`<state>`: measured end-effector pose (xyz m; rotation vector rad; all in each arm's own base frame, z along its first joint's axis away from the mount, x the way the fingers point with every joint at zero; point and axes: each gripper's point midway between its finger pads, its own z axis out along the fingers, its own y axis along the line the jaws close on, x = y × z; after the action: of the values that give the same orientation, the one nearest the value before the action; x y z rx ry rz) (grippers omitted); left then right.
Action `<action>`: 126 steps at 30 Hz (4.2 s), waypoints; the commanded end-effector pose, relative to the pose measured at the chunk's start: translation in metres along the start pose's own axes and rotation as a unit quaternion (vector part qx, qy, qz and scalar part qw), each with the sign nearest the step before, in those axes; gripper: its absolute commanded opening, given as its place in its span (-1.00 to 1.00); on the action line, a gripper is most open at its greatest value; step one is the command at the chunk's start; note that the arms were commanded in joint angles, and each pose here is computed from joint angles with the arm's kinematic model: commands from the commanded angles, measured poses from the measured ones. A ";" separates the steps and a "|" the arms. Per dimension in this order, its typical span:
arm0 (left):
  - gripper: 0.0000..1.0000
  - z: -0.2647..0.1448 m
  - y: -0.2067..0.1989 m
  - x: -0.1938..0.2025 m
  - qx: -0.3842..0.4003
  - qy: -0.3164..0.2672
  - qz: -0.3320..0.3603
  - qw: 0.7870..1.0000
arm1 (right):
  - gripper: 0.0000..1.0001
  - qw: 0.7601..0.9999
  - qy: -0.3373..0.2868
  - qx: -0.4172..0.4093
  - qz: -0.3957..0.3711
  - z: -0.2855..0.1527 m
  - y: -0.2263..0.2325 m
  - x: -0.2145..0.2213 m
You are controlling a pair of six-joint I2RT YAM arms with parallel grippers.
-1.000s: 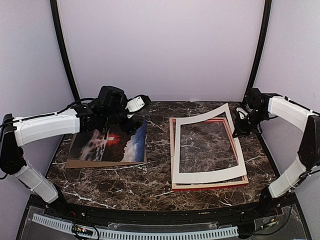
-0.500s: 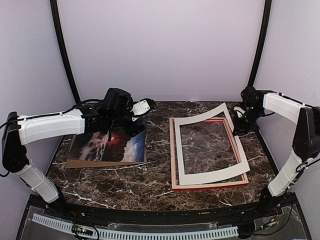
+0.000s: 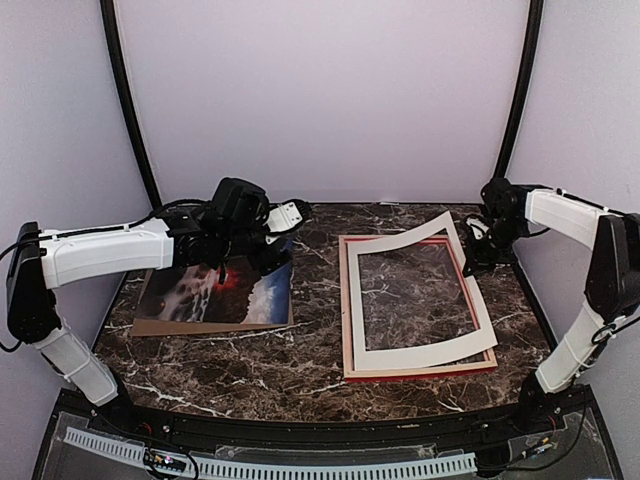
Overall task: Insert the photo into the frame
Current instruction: Place the mat board on the glass panel, then pick up the photo from the backboard.
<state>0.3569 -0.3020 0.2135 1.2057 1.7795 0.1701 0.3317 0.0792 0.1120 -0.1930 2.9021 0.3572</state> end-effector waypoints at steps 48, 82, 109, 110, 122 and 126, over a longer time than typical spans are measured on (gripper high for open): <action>0.79 -0.004 0.002 0.006 -0.022 0.015 0.004 1.000 | -0.37 0.999 0.002 0.022 0.040 0.039 -0.010 0.012; 0.94 -0.008 -0.009 0.029 0.022 0.064 -0.106 0.992 | 0.02 0.991 -0.027 0.083 0.102 0.062 -0.061 0.001; 0.98 -0.018 0.116 0.209 0.007 0.189 -0.491 0.850 | 0.19 0.986 -0.114 0.113 0.044 0.027 -0.002 -0.028; 0.98 -0.020 0.123 0.222 0.004 0.189 -0.511 0.839 | 0.23 0.986 -0.126 0.101 0.035 0.025 0.012 -0.034; 0.98 -0.026 0.151 0.324 -0.047 0.233 -0.606 0.759 | 0.29 0.972 -0.166 -0.126 -0.108 0.054 0.249 -0.068; 0.98 -0.017 0.153 0.339 -0.047 0.245 -0.612 0.750 | 0.29 0.963 -0.155 -0.167 -0.144 0.077 0.310 -0.068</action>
<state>0.4188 0.0432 0.1092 -0.2849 2.5983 -0.1991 0.3673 0.3438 0.1160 -0.4819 2.5131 0.5904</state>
